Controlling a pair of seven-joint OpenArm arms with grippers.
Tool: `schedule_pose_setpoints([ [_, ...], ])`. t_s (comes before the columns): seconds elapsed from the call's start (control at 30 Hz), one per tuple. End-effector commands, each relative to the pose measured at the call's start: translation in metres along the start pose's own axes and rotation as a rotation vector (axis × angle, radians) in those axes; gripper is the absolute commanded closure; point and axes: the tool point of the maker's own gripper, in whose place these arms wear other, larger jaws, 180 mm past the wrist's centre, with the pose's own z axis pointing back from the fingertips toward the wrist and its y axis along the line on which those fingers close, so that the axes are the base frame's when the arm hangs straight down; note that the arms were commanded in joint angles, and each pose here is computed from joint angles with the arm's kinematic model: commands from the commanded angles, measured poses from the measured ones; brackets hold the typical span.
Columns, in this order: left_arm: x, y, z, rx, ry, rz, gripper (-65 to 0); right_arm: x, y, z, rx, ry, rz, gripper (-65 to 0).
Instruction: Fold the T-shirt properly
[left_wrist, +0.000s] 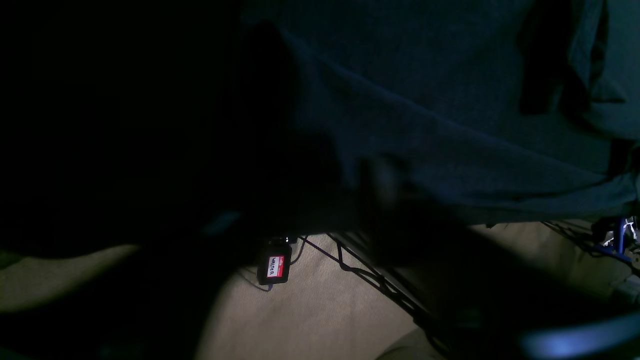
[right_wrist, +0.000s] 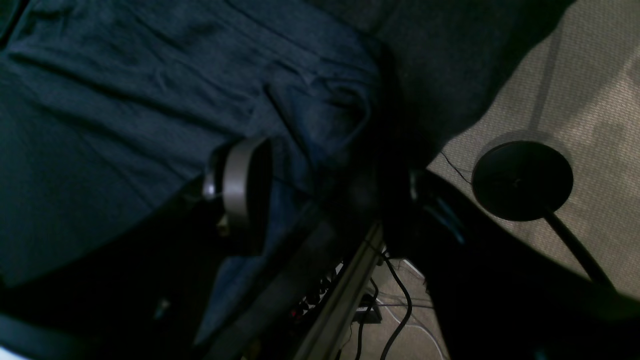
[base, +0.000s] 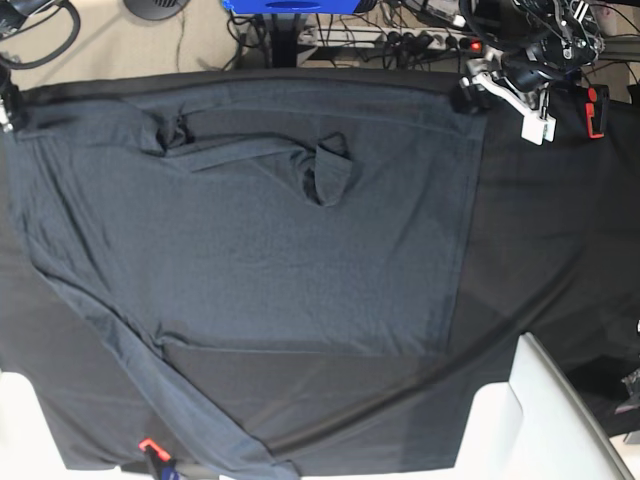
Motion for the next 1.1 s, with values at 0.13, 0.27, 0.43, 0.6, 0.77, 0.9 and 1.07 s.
schedule_pose_setpoints([
  [0.13,0.012,0.005,0.008,0.011,-0.031,-0.027,-60.7,0.02,0.001,0.006,0.004,-0.054,0.02,-34.1],
  [0.27,0.02,0.022,0.019,0.052,-0.049,-0.028,-65.0,0.022,0.001,0.007,0.004,-0.06,0.023,-34.1],
  [0.43,0.037,0.059,0.048,0.149,-0.105,-0.012,-65.0,0.026,0.0,0.008,0.001,-0.068,0.027,-34.1],
  [0.6,0.046,0.074,0.067,0.191,-0.184,-0.035,-65.0,0.055,0.003,0.029,-0.017,-0.185,0.097,-34.1],
  [0.77,0.051,0.071,0.081,0.204,-0.274,-0.065,-65.0,0.103,0.01,0.055,-0.048,-0.326,0.151,-34.2],
  [0.9,0.055,0.067,0.088,0.208,-0.307,-0.08,-65.0,0.144,0.054,0.042,0.007,-0.313,0.325,-34.2],
  [1.07,0.055,0.062,0.083,0.196,-0.316,-0.065,-49.0,0.177,0.12,-0.014,0.083,-0.249,0.551,-34.2],
])
